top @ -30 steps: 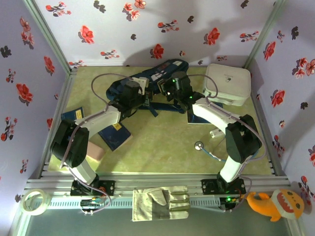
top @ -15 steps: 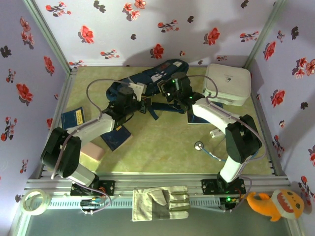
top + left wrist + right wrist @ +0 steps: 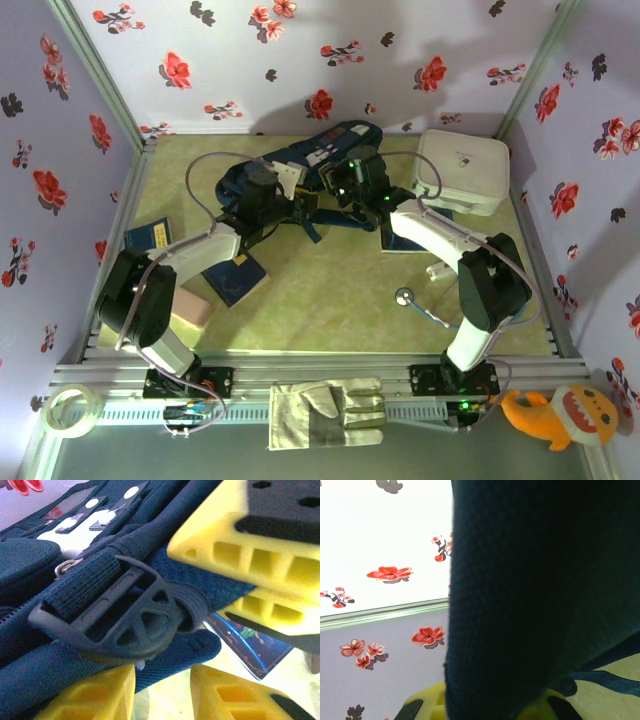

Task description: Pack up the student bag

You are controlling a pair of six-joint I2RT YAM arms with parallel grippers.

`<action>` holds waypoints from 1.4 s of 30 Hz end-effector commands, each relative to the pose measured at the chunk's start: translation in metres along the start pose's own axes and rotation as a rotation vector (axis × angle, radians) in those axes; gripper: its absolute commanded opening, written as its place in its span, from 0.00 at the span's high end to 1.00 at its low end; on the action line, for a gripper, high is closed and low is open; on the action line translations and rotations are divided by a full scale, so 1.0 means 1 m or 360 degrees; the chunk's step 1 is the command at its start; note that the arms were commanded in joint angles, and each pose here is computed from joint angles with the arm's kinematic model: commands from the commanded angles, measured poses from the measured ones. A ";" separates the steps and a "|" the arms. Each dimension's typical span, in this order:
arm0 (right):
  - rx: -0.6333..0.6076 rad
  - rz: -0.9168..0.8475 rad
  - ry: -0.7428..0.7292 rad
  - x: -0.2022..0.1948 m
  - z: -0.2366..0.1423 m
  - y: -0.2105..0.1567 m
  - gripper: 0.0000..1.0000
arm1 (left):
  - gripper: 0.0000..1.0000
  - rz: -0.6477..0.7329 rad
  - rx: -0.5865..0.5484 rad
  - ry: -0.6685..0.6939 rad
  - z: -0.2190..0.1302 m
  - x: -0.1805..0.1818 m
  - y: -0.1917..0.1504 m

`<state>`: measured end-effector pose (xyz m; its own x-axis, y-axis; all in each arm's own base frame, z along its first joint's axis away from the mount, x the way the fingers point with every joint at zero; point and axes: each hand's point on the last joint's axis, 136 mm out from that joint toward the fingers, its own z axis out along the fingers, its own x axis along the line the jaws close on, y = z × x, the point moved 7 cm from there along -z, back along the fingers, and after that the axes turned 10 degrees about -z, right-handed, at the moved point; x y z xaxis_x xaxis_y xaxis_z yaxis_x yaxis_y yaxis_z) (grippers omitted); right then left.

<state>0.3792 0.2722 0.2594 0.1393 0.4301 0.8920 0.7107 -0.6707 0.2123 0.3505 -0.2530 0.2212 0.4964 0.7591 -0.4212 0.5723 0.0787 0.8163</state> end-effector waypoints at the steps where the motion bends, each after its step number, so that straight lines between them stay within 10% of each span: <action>1: -0.0003 -0.0055 0.0349 0.062 -0.027 0.003 1.00 | 0.64 -0.0067 -0.0092 0.0162 0.006 0.012 0.013; 10: 0.0006 -0.0033 0.0369 0.063 -0.026 0.002 1.00 | 0.65 -0.0135 -0.0167 0.0214 0.012 0.020 0.025; 27: -0.0040 -0.0061 0.0312 0.058 -0.025 0.006 1.00 | 0.99 -0.0079 -0.0204 0.0229 0.004 0.023 0.022; 42: -0.0087 -0.0081 0.0244 0.048 -0.018 0.016 1.00 | 1.00 -0.0037 -0.0153 0.0111 -0.025 0.018 -0.002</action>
<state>0.3804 0.2708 0.2607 0.1370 0.4412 0.8869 0.7074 -0.6703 0.2242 0.3458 -0.2276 0.2114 0.3985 0.8107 -0.4289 0.5564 0.1581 0.8157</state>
